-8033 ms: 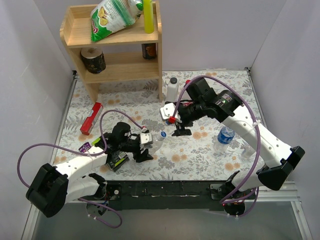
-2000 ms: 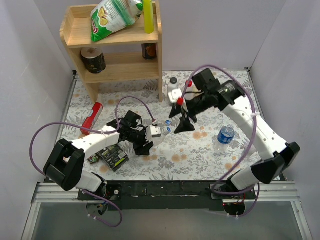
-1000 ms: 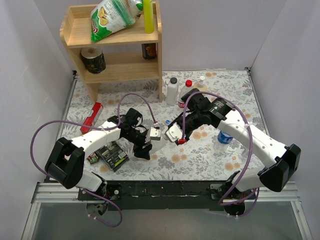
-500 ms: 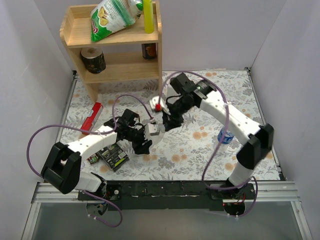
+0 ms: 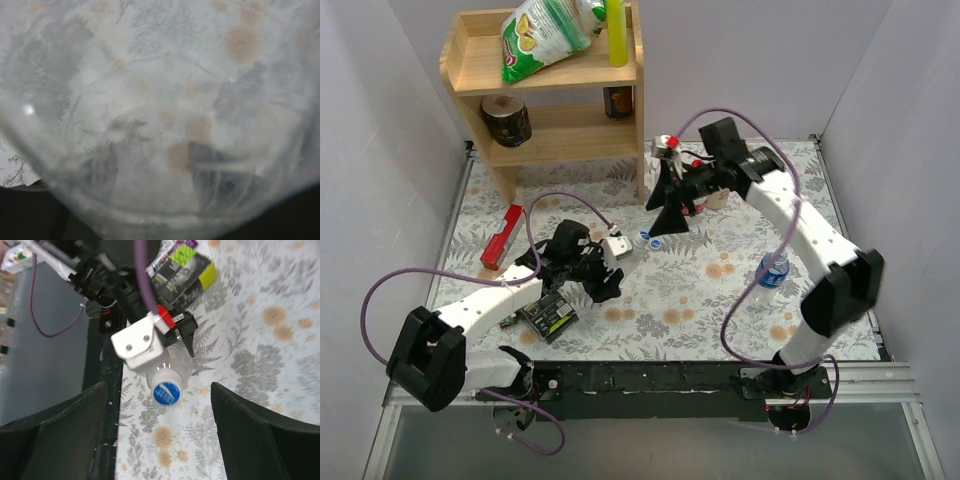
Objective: Screw on the bottle caps
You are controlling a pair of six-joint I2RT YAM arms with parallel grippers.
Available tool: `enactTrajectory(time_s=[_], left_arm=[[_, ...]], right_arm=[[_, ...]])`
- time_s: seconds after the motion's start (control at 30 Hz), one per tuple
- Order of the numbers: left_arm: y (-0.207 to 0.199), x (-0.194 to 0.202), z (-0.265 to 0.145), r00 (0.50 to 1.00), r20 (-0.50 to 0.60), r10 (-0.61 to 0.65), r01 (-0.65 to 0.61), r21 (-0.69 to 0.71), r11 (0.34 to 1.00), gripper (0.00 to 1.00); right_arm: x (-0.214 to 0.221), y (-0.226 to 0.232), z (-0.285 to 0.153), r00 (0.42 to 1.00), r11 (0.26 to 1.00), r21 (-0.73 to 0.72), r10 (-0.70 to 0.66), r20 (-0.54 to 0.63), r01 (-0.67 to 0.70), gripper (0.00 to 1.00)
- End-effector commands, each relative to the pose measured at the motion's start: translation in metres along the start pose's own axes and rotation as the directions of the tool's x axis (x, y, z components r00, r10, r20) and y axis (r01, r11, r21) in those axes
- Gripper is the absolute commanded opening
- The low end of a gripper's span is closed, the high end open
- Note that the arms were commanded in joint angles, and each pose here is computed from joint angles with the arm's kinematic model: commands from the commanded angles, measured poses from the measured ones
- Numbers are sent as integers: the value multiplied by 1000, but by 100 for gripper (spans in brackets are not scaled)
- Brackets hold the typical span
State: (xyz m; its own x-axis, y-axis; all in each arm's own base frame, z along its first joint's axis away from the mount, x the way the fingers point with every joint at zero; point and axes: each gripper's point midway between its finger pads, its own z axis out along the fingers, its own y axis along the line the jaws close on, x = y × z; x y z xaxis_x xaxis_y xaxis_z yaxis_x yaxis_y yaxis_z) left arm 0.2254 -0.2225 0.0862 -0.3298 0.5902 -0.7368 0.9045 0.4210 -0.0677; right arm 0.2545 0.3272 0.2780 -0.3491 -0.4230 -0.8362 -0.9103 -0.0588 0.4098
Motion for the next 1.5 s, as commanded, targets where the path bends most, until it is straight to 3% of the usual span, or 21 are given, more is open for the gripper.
enactTrajectory(time_s=[0.0, 0.2, 0.3, 0.47, 0.53, 0.87, 1.27, 1.37, 1.47], left_arm=[[-32, -37, -31, 980, 177, 85, -120, 196, 973, 0], [-48, -71, -54, 938, 292, 185, -268, 276, 923, 0], [-49, -75, -56, 934, 296, 201, -287, 284, 915, 0], [-48, -83, -58, 928, 296, 226, -309, 278, 910, 0], [-48, -84, -58, 930, 291, 226, -308, 276, 910, 0], [-48, -86, -53, 931, 284, 228, -309, 284, 908, 0], [-44, -95, -52, 928, 298, 222, -305, 269, 913, 0], [-38, -102, -49, 931, 307, 198, -277, 240, 931, 0], [-15, -119, -44, 940, 320, 118, -160, 108, 981, 0]], right_arm=[[-29, 55, -32, 895, 908, 20, -416, 162, 418, 91], [-22, 83, -25, 845, 868, -38, -470, 254, 494, 85], [-23, 86, -19, 861, 884, -78, -425, 278, 462, 82], [-40, 85, -18, 832, 870, -69, -439, 338, 488, 78], [-38, 86, -16, 855, 889, -103, -390, 341, 447, 74], [-42, 96, -19, 849, 882, -139, -375, 373, 450, 68], [-37, 88, -13, 867, 901, -135, -343, 361, 413, 45], [-41, 80, -9, 877, 923, -84, -325, 353, 376, 33], [-52, 57, -3, 890, 952, 103, -307, 336, 289, 16]])
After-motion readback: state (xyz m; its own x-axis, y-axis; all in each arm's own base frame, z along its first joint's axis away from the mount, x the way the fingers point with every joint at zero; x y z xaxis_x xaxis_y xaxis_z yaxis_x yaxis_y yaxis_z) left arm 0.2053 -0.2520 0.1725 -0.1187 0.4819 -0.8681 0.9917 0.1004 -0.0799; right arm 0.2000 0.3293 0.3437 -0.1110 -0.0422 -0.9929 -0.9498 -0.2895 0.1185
